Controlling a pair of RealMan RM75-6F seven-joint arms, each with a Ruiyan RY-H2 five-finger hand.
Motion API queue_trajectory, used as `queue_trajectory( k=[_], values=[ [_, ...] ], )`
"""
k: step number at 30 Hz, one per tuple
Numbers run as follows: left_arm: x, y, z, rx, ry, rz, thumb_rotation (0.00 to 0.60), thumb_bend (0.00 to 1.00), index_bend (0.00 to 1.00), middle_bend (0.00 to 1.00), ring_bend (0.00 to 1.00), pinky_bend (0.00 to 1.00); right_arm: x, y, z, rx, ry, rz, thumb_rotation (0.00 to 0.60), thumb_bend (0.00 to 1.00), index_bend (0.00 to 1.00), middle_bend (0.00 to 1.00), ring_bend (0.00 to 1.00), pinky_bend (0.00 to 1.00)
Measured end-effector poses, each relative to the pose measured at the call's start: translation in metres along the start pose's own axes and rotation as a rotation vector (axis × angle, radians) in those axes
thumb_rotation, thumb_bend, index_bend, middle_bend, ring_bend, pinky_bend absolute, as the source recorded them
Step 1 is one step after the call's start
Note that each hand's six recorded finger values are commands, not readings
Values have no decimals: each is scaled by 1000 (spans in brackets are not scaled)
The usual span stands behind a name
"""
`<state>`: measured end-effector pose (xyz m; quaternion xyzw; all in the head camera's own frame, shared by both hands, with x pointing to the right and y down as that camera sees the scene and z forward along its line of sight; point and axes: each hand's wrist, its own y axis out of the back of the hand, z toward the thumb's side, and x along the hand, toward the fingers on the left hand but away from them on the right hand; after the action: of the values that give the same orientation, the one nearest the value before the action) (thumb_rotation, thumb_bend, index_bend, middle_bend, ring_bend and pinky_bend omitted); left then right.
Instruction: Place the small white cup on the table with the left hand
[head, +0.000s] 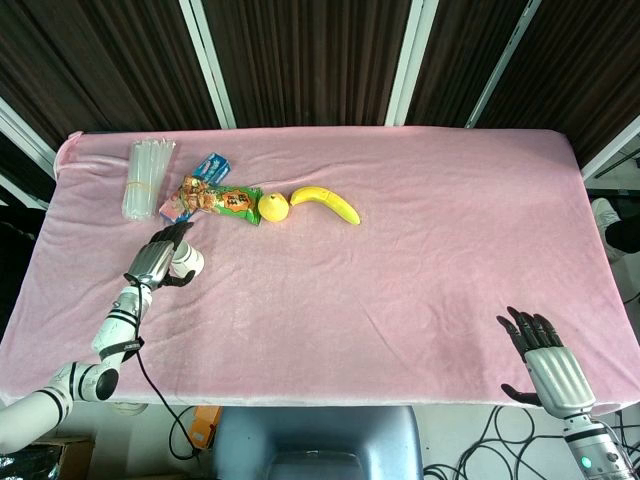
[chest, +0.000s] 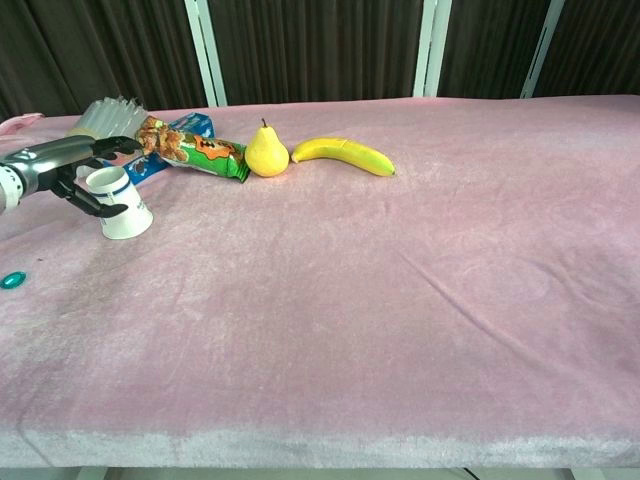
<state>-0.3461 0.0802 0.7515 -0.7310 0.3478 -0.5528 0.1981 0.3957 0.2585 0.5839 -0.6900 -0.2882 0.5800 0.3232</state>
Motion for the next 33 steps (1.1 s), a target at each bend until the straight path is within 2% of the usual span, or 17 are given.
queue_trajectory(
  k=[7,11,16,24,29,33],
  values=[
    [0,1,1,6,0,13,600,355,7,96,24,96,1,1,1,-2,3,-4,600,252,0,0,0,0],
    [1,1,-3,10,14,10,600,356,83,148,65,141,1,1,0,-1,0,-4,600,252,0,0,0,0],
    [3,0,-8,10,36,15,600,356,234,245,161,272,2,2,-1,-1,-4,-8,600,252,0,0,0,0],
    [6,-2,-17,9,74,33,600,393,355,356,288,468,2,2,-1,1,-5,-5,600,252,0,0,0,0],
    [4,5,-17,-4,73,83,600,408,443,447,378,578,1,1,0,4,-6,-2,600,253,0,0,0,0],
    [-4,14,-17,-11,60,136,600,415,449,457,387,589,1,0,0,6,-5,-1,600,253,0,0,0,0]
  ],
)
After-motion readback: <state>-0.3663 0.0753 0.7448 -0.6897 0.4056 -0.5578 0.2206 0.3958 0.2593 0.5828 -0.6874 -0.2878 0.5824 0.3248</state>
